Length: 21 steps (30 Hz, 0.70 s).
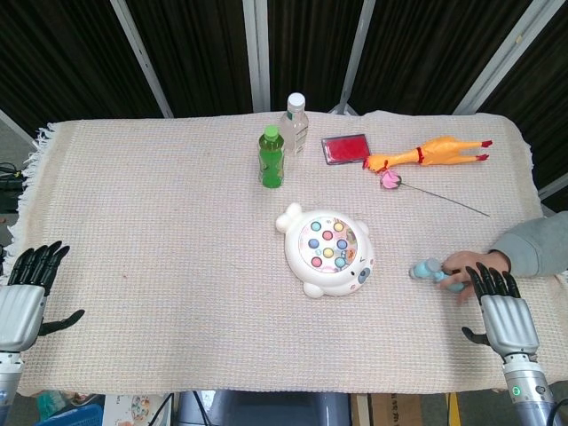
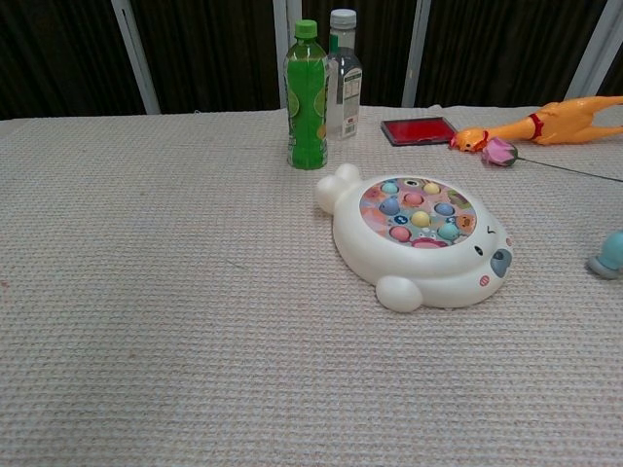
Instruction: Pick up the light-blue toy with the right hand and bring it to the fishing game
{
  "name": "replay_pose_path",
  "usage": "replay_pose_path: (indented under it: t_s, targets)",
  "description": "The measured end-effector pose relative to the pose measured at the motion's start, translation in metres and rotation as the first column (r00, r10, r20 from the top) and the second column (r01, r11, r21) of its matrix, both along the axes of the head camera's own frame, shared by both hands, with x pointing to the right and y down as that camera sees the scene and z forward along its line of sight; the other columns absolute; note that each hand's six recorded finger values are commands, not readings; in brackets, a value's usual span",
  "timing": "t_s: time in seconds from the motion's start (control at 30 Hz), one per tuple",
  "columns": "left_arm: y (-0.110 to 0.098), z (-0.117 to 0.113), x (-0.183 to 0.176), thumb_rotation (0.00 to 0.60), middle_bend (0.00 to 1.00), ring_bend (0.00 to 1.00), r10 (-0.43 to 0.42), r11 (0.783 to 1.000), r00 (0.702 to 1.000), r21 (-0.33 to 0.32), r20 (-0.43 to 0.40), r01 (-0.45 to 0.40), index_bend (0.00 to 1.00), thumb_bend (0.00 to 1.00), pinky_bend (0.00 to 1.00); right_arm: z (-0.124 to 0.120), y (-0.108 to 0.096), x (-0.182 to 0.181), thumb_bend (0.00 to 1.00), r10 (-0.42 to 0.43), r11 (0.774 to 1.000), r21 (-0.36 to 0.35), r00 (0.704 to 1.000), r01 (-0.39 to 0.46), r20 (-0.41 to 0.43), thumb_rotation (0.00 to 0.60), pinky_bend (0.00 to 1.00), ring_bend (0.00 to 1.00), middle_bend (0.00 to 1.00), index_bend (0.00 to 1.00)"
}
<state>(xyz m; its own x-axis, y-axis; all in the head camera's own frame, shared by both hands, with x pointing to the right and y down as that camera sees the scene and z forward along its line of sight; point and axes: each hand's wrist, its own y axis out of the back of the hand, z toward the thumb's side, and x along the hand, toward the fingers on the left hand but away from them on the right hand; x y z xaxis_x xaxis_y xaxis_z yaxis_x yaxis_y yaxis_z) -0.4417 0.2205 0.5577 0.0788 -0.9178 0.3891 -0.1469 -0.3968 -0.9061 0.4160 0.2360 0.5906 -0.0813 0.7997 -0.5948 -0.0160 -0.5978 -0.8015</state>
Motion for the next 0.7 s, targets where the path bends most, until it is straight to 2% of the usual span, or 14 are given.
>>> replay_pose_path:
  t_s: [0.7]
  targets:
    - [0.0001,-0.0019,0.0001,0.600,0.00,0.00,0.005,1.000,1.000,0.011,0.000,-0.005,0.00,0.00,0.00,0.0008,0.0000,0.0001,0.18,0.000,1.000,-0.003,1.000,0.000,-0.003,0.600,0.00,0.00,0.00,0.00]
